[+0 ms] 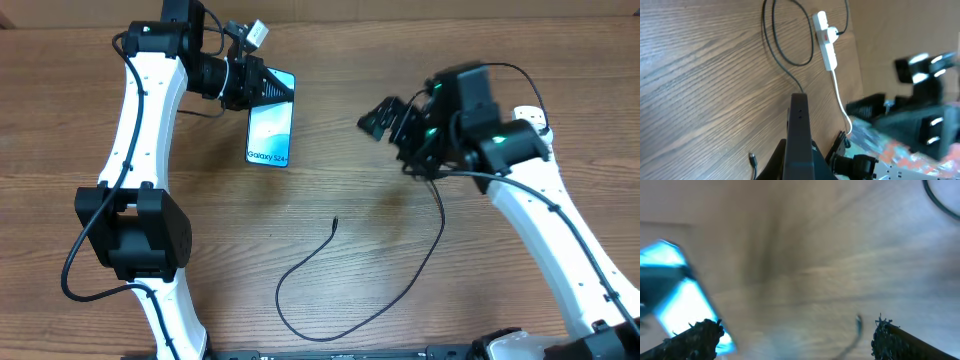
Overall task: Plug charger to phone and switch on socket
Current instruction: 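Move the right gripper down to the black cable's connector and grasp it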
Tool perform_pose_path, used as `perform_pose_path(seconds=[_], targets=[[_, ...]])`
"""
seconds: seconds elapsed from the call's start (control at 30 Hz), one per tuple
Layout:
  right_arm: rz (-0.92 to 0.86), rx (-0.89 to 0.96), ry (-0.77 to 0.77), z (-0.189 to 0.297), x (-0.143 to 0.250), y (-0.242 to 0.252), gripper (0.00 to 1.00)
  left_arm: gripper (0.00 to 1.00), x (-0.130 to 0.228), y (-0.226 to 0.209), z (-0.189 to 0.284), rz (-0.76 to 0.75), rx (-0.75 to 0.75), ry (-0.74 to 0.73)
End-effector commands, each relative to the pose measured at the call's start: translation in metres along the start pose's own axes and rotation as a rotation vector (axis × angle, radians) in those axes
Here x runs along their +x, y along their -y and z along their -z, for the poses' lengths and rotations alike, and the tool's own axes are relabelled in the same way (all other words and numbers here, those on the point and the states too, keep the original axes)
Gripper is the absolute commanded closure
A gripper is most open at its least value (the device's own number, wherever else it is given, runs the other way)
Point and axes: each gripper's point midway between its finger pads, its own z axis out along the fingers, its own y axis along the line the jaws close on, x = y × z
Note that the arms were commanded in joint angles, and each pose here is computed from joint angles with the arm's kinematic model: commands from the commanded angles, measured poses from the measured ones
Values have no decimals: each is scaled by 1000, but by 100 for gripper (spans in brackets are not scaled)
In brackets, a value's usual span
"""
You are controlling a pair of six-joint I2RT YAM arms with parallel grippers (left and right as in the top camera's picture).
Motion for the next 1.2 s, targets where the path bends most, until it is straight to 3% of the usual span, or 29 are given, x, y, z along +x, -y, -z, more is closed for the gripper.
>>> perform_pose_path(seconds=[0.0, 0.27, 0.57, 1.17], targets=[[68, 156, 1, -21, 15, 14, 0, 96, -6, 18, 9, -40, 69, 33], [-15, 488, -87, -67, 71, 68, 0, 96, -7, 18, 9, 16, 67, 33], [54, 488, -167, -111, 109, 61, 0, 96, -5, 17, 8, 27, 58, 26], [76, 448, -150, -146, 144, 82, 0, 96, -12, 17, 8, -11, 57, 51]])
